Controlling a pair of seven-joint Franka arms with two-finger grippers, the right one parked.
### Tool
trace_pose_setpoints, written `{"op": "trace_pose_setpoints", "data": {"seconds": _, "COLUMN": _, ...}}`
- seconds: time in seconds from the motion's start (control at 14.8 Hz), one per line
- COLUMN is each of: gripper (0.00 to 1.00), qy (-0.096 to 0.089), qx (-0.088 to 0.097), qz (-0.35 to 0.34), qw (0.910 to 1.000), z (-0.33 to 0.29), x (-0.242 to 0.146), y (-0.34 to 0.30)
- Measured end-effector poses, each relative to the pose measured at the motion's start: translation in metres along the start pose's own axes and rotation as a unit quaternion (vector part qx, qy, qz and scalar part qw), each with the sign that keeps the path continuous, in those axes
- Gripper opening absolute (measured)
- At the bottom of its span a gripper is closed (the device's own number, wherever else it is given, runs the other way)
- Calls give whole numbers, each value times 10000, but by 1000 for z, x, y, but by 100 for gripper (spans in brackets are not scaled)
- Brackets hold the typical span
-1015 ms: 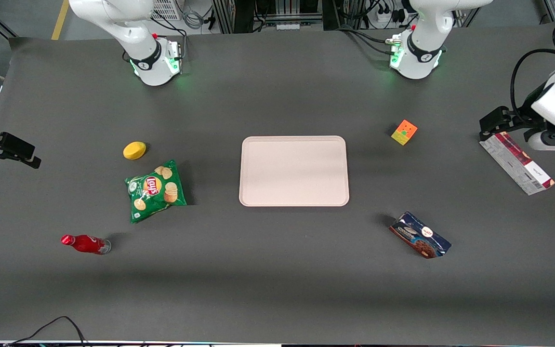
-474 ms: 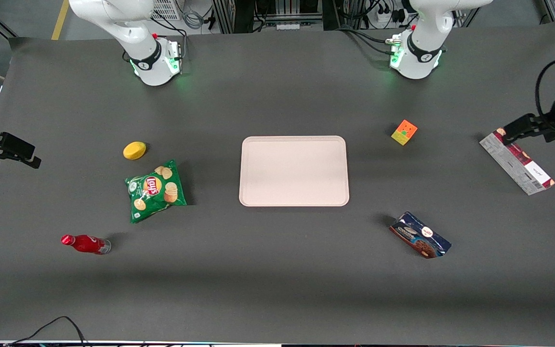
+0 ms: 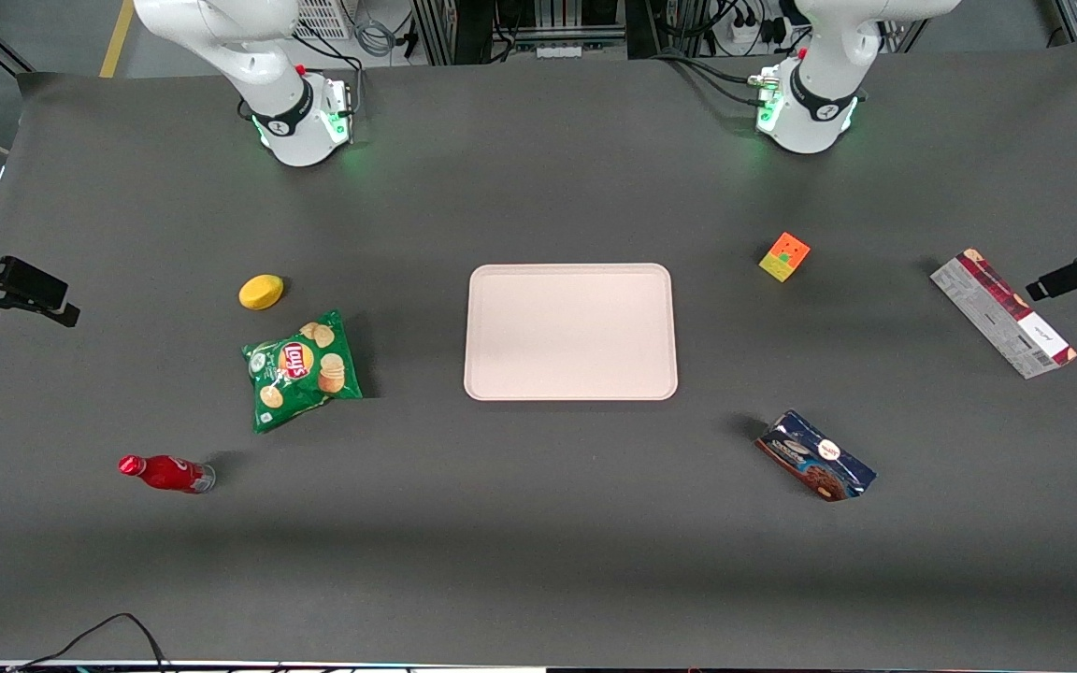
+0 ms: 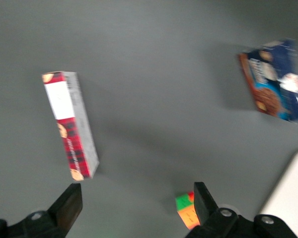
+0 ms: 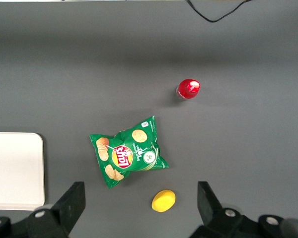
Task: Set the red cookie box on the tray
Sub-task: 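Move the open left gripper down over the red plaid cookie box, then close the left gripper on the end of the cookie box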
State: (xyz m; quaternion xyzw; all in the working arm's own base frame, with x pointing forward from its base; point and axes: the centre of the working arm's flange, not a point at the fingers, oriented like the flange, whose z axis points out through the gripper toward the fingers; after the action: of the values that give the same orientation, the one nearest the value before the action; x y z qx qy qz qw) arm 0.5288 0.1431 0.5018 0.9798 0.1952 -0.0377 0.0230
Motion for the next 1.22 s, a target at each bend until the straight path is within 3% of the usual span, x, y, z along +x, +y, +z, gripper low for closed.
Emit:
{"op": "trace_pose_setpoints", "data": {"seconds": 0.2, "gripper": 100, "qy": 108, "qx": 473, "qz": -236, "qw": 9985, "z": 57, "x": 2, "y": -37}}
{"op": "trace_pose_setpoints", "data": {"seconds": 0.27, "gripper": 100, "qy": 106, "qx": 547, "qz": -347, "qw": 9978, "z": 76, "x": 0, "y": -47}}
{"op": "trace_pose_setpoints", "data": {"seconds": 0.68, "gripper": 100, "qy": 468, "qx": 540, "qz": -820, "qw": 9941, "z": 173, "x": -21, "y": -108}}
{"op": "trace_pose_setpoints", "data": {"seconds": 1.22, "gripper": 99, "qy": 538, "qx": 830, "qz": -753, "qw": 9922, "z": 242, "x": -15, "y": -117}}
